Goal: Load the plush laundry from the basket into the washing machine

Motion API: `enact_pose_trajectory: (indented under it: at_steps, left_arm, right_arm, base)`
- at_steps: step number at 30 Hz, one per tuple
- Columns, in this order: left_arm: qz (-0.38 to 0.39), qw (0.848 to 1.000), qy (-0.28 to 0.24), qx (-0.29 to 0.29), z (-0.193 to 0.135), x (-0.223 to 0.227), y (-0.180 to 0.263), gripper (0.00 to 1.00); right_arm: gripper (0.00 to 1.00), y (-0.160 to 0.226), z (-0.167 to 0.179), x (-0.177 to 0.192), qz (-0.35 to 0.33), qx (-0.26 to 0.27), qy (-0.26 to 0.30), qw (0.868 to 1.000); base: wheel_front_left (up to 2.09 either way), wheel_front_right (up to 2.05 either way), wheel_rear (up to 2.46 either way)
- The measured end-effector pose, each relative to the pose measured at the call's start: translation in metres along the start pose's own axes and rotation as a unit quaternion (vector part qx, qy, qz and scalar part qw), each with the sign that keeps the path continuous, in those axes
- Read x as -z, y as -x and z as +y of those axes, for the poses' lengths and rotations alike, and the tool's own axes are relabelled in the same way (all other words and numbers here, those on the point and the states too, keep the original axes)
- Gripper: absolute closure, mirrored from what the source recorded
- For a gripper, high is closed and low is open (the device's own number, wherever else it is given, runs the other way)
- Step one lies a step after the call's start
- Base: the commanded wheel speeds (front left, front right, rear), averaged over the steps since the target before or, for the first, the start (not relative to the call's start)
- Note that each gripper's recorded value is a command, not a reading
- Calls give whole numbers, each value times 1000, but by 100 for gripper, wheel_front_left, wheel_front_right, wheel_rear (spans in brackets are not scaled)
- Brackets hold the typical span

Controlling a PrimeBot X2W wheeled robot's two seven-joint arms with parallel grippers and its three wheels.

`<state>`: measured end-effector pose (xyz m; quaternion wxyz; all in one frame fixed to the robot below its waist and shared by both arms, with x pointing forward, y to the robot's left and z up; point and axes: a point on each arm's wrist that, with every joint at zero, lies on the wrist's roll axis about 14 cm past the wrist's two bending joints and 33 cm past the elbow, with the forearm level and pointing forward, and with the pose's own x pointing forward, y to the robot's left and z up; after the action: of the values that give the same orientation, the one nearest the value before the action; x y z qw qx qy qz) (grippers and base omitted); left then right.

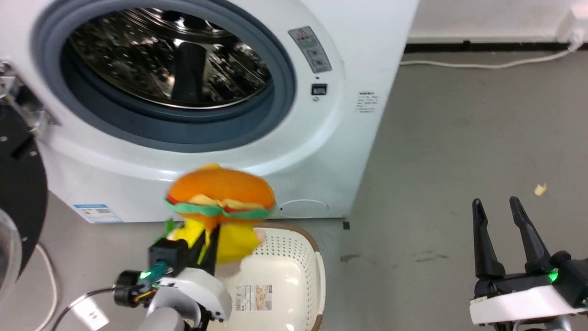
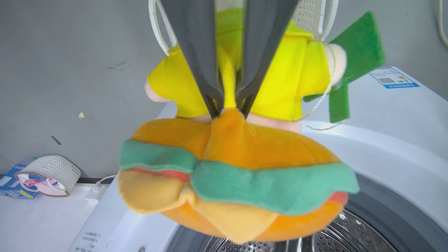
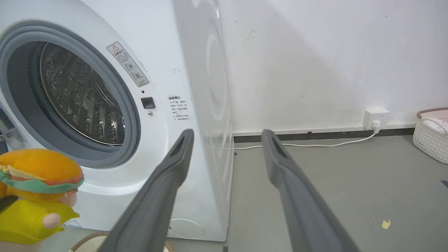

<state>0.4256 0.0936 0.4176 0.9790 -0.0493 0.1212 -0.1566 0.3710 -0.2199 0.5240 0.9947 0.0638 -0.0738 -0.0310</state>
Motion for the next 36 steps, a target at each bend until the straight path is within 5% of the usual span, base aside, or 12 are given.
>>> enact_pose_trajectory:
  at_steps: [10, 17, 36]
  left_arm:
    - [-157, 987, 3, -16, 9, -92, -4, 100]
    - [-195, 981, -14, -7, 34, -124, -55, 100]
    - [-32, 993, -112, -17, 117, -108, -272, 100]
  right_arm:
    - [0, -3, 2, 11, 15, -2, 2, 1000]
    - [0, -23, -3, 30, 34, 4, 4, 999]
    - [0, -43, -47, 118, 133, 67, -2, 989]
  base:
    - [0, 0, 0]
    - [0, 0, 0]
    - [0, 0, 0]
